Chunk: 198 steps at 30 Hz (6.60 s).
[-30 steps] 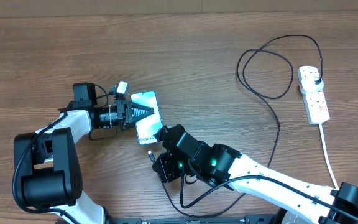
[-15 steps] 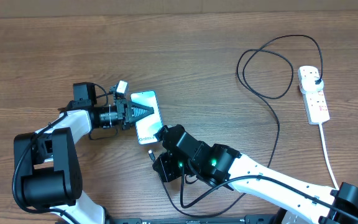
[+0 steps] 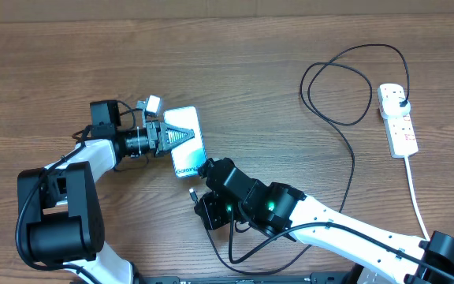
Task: Plug charger to phone and switch on socket
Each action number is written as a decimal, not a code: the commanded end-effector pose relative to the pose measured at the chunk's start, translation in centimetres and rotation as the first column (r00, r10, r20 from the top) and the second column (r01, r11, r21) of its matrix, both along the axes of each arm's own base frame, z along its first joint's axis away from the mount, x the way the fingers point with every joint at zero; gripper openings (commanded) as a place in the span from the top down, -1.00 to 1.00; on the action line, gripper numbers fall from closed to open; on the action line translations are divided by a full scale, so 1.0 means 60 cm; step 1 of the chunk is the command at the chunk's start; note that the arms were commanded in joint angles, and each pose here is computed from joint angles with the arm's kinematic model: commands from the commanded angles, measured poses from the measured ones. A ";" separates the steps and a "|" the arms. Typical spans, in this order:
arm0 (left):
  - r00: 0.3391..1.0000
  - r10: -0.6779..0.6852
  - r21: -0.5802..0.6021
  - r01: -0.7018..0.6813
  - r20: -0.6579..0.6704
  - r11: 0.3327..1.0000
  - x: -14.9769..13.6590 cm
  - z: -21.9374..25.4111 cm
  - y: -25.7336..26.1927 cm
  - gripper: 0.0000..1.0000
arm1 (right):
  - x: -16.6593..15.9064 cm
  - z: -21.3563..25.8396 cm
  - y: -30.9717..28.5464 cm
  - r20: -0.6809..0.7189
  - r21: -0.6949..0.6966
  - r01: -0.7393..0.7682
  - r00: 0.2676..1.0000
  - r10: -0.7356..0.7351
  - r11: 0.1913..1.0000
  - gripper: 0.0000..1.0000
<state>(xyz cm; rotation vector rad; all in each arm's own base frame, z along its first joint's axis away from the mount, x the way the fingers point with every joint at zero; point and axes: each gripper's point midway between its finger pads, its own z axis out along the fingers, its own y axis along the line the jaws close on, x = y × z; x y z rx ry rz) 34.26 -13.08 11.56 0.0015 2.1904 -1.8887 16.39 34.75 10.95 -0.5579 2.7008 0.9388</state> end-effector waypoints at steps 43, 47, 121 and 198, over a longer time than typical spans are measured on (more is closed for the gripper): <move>0.993 -0.005 0.008 0.004 0.114 1.000 0.014 0.028 -0.002 0.92 | 0.007 -0.010 -0.008 0.012 -0.020 0.022 1.000 -0.021 1.000 0.92; 0.993 -0.006 0.009 0.004 0.121 1.000 0.014 0.028 -0.002 0.91 | 0.010 -0.011 -0.009 0.019 -0.025 0.027 0.999 -0.027 0.999 0.93; 0.996 -0.023 -0.088 0.016 -0.081 0.996 0.009 0.049 -0.005 0.91 | 0.060 0.011 0.003 0.084 0.040 0.190 0.978 -0.192 0.981 0.92; 0.993 -0.053 -0.126 0.040 -0.104 0.991 0.003 0.060 -0.006 0.91 | 0.091 0.023 0.000 0.093 0.077 0.333 0.936 -0.339 0.940 0.93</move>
